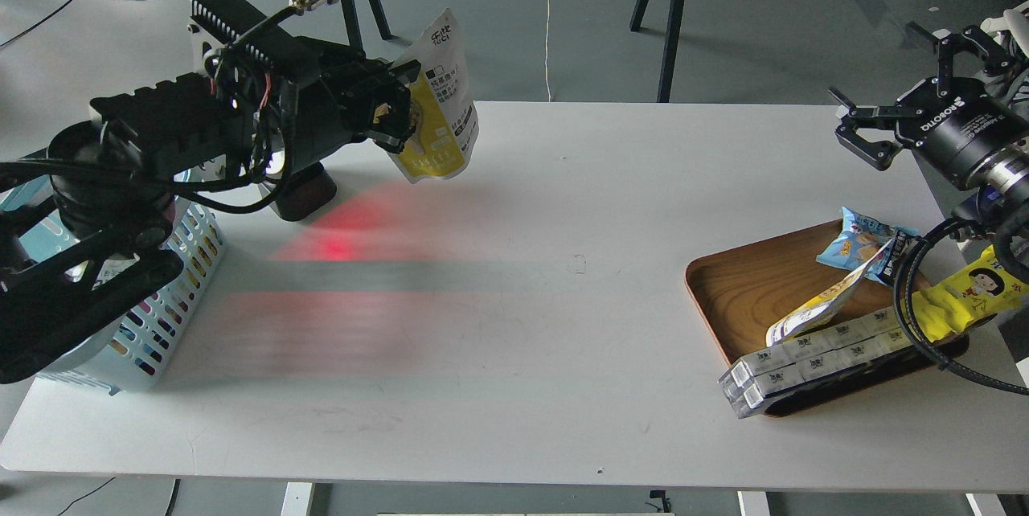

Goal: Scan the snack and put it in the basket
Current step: 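Lift the packet with the left gripper and hold it before the scanner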

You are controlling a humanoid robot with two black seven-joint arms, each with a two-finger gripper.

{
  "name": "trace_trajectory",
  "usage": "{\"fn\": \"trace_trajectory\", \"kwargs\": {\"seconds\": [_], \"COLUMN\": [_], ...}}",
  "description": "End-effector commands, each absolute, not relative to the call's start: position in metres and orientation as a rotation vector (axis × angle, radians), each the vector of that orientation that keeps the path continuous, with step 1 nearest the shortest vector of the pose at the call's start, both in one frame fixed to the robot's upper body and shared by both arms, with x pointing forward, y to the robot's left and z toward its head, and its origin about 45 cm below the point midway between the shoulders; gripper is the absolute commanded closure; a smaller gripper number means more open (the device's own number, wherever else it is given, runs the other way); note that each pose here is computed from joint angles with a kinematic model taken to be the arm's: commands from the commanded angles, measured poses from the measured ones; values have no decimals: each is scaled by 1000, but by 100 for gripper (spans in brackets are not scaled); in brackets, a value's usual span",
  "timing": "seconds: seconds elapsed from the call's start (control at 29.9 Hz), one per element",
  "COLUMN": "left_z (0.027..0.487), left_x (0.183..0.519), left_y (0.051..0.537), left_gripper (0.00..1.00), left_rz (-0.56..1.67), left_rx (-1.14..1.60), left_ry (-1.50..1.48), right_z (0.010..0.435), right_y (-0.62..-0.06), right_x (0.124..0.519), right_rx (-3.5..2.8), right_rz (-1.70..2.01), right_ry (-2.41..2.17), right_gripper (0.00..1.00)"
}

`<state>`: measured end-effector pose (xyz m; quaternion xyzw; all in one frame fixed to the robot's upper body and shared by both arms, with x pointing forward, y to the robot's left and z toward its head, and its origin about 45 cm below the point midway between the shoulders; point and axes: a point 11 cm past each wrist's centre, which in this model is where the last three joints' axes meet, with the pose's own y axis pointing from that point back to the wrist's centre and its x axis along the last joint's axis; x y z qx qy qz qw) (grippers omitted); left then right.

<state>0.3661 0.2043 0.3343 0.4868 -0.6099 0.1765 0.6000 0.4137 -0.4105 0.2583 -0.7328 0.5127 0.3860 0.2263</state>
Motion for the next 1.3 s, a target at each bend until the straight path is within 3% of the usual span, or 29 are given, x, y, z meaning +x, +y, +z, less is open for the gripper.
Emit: {"fn": "trace_trajectory", "kwargs": {"seconds": [0.0, 0.3, 1.27], "left_z": [327, 296, 280], "left_x": [364, 354, 349], "left_y": [205, 207, 254], "left_gripper": [100, 100, 100], "left_rz": [397, 334, 333], "left_rx": [1132, 1174, 1324], "left_ry": [-1397, -1344, -1285], "right_z": [258, 257, 256], "right_y": [-411, -411, -412], "right_x": [414, 413, 412], "right_rx": [-2020, -2020, -2020], "right_rz": [1064, 1066, 1069], "right_ry": [1414, 1417, 1422], "right_gripper": [0, 0, 0]}}
